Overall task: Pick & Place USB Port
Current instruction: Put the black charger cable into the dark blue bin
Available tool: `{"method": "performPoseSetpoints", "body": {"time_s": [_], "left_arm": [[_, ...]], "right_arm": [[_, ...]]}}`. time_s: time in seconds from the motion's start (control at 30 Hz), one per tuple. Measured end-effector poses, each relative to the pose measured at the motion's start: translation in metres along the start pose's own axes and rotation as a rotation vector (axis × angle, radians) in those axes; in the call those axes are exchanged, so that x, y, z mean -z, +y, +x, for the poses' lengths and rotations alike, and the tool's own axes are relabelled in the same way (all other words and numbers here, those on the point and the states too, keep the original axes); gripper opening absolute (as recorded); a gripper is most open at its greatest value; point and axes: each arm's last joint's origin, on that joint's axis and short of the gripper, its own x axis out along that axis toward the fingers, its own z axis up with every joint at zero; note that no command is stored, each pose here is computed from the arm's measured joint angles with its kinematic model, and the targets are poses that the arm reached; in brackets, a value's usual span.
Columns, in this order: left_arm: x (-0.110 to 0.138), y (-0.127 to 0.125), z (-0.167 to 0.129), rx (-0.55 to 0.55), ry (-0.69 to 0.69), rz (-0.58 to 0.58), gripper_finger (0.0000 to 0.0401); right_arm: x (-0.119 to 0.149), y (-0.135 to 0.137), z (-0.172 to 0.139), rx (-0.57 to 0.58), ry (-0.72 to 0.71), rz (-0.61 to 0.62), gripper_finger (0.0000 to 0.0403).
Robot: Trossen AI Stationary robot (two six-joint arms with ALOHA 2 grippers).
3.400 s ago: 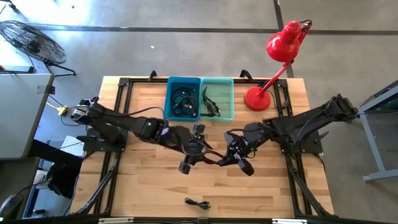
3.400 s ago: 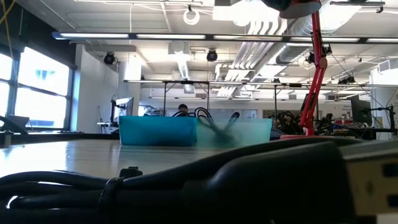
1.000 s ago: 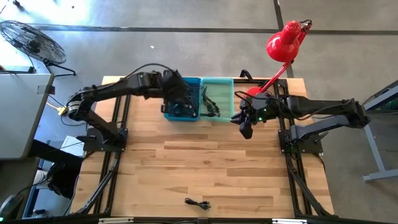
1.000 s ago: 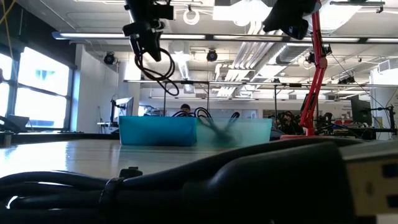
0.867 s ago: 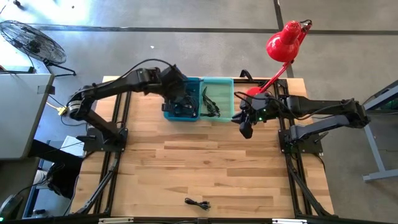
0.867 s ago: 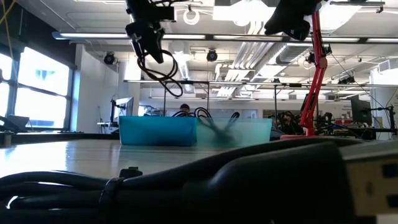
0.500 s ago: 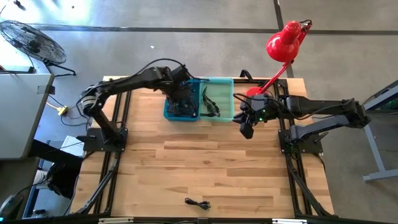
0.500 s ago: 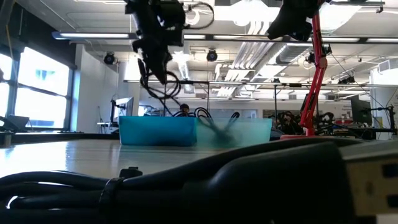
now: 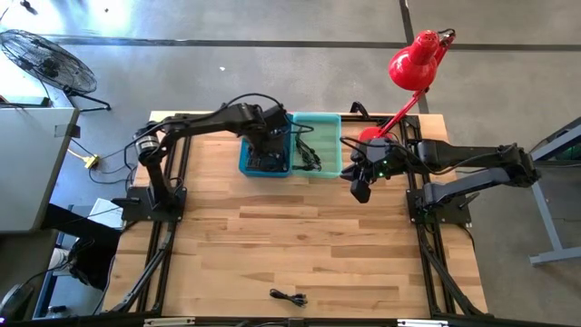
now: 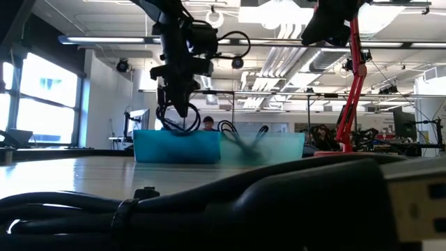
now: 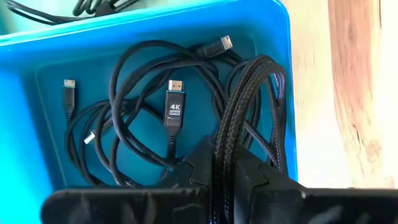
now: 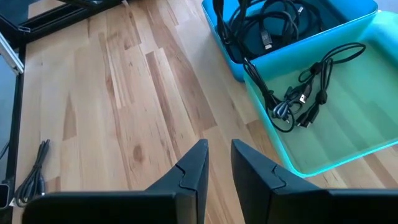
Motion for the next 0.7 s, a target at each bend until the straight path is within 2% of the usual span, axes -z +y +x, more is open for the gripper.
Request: {"method": "performPoseSetpoints", "body": {"time_s": [0.27, 0.57, 0.7], "left_arm": [[-0.0011, 0.0012, 0.0059, -0.003, 0.014, 0.02, 0.0015], [0.0008, 0.0054, 0.0052, -0.073, 0.05, 0.019, 0.0016], [0.0016, 0.0065, 0.005, -0.115, 0.081, 0.007, 0.0055]], "right_arm": [[0.0001, 0.0, 0.0001, 0.0, 0.0, 0.002, 0.0062], [0.0002, 0.0, 0.0001, -0.001, 0.002, 0.025, 0.0062], [0.0006, 0.0009, 0.0, -0.006, 0.004, 0.032, 0.0062]]}}
